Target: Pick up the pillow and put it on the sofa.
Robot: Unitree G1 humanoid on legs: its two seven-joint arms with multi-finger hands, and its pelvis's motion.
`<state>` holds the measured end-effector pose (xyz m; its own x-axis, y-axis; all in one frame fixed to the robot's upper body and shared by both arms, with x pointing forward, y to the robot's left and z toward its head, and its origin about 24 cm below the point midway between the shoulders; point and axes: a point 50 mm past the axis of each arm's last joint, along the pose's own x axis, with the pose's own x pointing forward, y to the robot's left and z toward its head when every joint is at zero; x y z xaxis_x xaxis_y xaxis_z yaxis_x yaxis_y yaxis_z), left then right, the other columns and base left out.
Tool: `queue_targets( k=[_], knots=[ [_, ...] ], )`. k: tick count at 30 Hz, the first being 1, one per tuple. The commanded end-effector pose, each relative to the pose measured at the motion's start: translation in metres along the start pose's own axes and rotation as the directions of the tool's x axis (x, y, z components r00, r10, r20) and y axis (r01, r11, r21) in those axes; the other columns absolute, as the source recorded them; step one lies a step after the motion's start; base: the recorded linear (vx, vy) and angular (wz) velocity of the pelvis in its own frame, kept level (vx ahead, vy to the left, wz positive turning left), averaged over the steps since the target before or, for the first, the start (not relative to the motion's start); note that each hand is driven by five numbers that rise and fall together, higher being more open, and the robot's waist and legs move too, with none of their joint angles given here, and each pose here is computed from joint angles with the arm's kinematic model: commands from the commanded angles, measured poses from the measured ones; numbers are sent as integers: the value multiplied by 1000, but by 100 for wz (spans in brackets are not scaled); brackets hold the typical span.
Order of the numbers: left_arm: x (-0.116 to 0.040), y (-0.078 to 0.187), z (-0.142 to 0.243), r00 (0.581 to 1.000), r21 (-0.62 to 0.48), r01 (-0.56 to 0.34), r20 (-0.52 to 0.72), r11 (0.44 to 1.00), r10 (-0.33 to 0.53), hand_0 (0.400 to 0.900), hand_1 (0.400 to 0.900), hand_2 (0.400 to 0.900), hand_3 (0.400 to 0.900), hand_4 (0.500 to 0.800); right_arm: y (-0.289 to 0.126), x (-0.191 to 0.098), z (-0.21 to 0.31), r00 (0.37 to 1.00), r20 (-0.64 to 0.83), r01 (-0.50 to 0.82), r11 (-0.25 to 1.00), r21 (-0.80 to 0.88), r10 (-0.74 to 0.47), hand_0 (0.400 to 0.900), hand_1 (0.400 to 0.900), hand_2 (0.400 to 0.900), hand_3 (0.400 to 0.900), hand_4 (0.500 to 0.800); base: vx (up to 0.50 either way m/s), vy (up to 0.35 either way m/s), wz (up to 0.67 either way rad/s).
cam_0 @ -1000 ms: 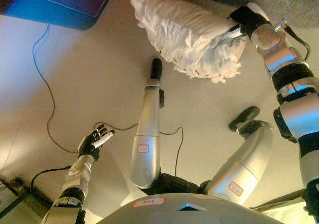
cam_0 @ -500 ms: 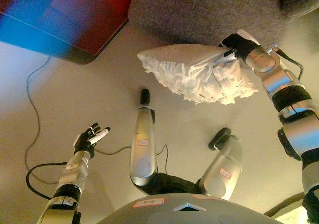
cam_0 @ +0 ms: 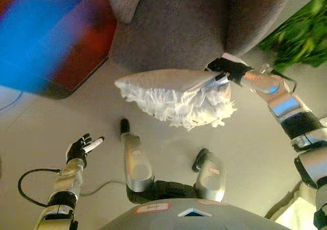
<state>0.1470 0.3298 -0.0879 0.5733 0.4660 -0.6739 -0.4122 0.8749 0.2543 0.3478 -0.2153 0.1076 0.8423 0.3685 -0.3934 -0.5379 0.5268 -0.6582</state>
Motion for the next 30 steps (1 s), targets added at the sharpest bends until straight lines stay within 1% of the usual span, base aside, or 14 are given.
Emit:
queue_targets(
  k=[1, 4, 6, 8, 11, 13, 15, 16, 18, 21, 23, 25, 30],
  knots=[
    [-8, 19, -33, 998, 112, -43, -44, 993, 49, 900, 900, 900, 900, 800, -52, -23, 30, 970, 194, 136, 989, 57, -144, 400, 400, 400, 400, 500, 133, -314, -19],
    [-15, 18, -57, 994, 89, -37, -104, 995, 46, 900, 900, 900, 900, 800, -49, -25, 28, 976, 190, 106, 994, 28, -109, 400, 400, 400, 400, 500, 243, -289, -55],
    [-17, 22, -66, 989, 110, -32, -140, 993, 47, 900, 900, 900, 900, 800, -47, -22, 29, 978, 184, 92, 996, 21, -95, 400, 400, 400, 400, 500, 338, -144, -21],
    [-15, 19, -66, 990, 142, -12, -140, 990, 32, 900, 900, 900, 900, 800, -49, -24, 25, 981, 164, 98, 995, 31, -102, 400, 400, 400, 400, 500, 417, -64, 27],
    [-12, 10, -61, 992, 174, 9, -126, 985, 14, 900, 900, 900, 900, 800, -48, -35, 10, 984, 128, 121, 992, 40, -125, 400, 400, 400, 400, 500, 576, -4, 31],
    [-8, 6, -51, 994, 206, 22, -107, 978, 0, 900, 900, 900, 900, 800, -51, -38, 4, 984, 112, 134, 989, 64, -141, 400, 400, 400, 400, 500, 475, 118, 10],
    [-2, 2, -36, 998, 193, 11, -68, 981, 2, 900, 900, 900, 900, 800, -53, -39, 3, 984, 121, 126, 989, 70, -134, 400, 400, 400, 400, 500, 343, 106, -14],
    [2, 2, -27, 998, 206, 6, -55, 978, 6, 900, 900, 900, 900, 800, -52, -40, 4, 982, 142, 115, 990, 84, -127, 400, 400, 400, 400, 500, 374, 55, -13],
    [3, 2, -22, 999, 213, -13, -37, 977, 21, 900, 900, 900, 900, 800, -47, -41, 4, 981, 163, 86, 991, 100, -102, 400, 400, 400, 400, 500, 432, 101, -16],
    [2, 9, -23, 1000, 247, -7, -27, 969, 14, 900, 900, 900, 900, 800, -40, -44, 10, 982, 187, 20, 996, 87, -36, 400, 400, 400, 400, 500, 461, 133, -13],
    [0, 15, -26, 999, 254, -16, -32, 967, 25, 900, 900, 900, 900, 800, -44, -43, 13, 983, 181, -6, 997, 73, -7, 400, 400, 400, 400, 500, 460, 28, 34],
    [1, 18, -24, 999, 273, -28, -34, 962, 39, 900, 900, 900, 900, 800, -52, -43, 17, 983, 182, -17, 998, 66, 4, 400, 400, 400, 400, 500, 371, -162, 37],
    [2, 27, -18, 995, 268, -77, -34, 960, 89, 900, 900, 900, 900, 800, -74, -48, 36, 976, 219, 14, 1000, -2, -13, 400, 400, 400, 400, 500, 246, -353, 58]
  ],
)
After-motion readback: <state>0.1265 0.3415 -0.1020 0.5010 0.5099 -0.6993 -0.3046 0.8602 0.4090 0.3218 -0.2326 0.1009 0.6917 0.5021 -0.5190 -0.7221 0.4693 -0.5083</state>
